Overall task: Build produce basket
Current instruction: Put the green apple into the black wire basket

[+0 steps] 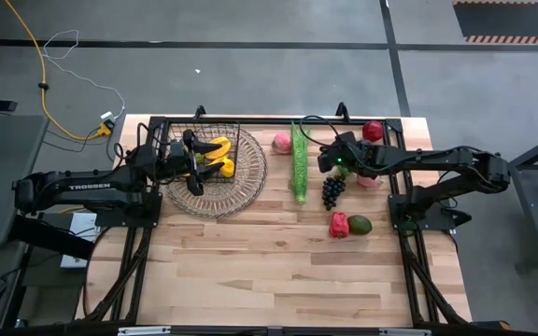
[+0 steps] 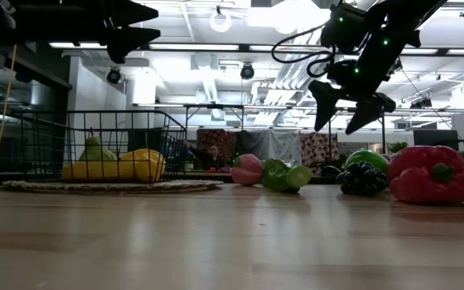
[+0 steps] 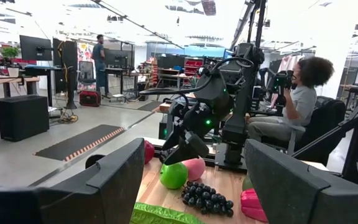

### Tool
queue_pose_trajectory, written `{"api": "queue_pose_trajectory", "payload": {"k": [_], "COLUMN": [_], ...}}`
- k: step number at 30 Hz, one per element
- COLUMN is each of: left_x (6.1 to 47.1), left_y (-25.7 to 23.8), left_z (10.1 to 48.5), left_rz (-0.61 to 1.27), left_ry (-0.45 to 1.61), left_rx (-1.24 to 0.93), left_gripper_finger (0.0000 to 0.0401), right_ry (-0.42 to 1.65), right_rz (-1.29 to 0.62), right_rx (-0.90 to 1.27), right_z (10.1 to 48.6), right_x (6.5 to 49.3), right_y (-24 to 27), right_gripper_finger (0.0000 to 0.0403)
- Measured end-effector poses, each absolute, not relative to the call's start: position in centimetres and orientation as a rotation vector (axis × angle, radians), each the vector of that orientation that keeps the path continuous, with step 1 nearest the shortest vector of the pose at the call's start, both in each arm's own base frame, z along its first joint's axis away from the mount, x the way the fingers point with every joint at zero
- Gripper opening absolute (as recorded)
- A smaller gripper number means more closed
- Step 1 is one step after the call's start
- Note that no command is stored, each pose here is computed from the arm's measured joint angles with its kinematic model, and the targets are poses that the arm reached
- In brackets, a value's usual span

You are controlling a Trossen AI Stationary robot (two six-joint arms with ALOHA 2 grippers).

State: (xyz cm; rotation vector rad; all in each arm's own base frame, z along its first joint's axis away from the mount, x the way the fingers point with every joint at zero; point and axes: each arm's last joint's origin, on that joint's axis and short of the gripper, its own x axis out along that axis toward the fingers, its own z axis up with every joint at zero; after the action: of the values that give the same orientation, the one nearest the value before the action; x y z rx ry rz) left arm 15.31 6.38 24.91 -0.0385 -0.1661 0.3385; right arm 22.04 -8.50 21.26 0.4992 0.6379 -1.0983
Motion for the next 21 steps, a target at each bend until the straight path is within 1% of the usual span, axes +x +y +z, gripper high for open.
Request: {"api": "queue_pose_trajectory", "payload": {"k": [21], "left_x": [15.31], "left_y": [6.38], "left_z": [24.91], "left_rz": [0.337], "left_ry": [-0.169], "left_rx": [-0.056], "left_gripper_finger": [0.0262], "right_ry": [0.626], "right_rz": [-1.132], "right_rx": [0.573], "right_z": [21.00], "right_x": [21.90], "right_y": [-8.44], "right_gripper_finger": [0.0387]}}
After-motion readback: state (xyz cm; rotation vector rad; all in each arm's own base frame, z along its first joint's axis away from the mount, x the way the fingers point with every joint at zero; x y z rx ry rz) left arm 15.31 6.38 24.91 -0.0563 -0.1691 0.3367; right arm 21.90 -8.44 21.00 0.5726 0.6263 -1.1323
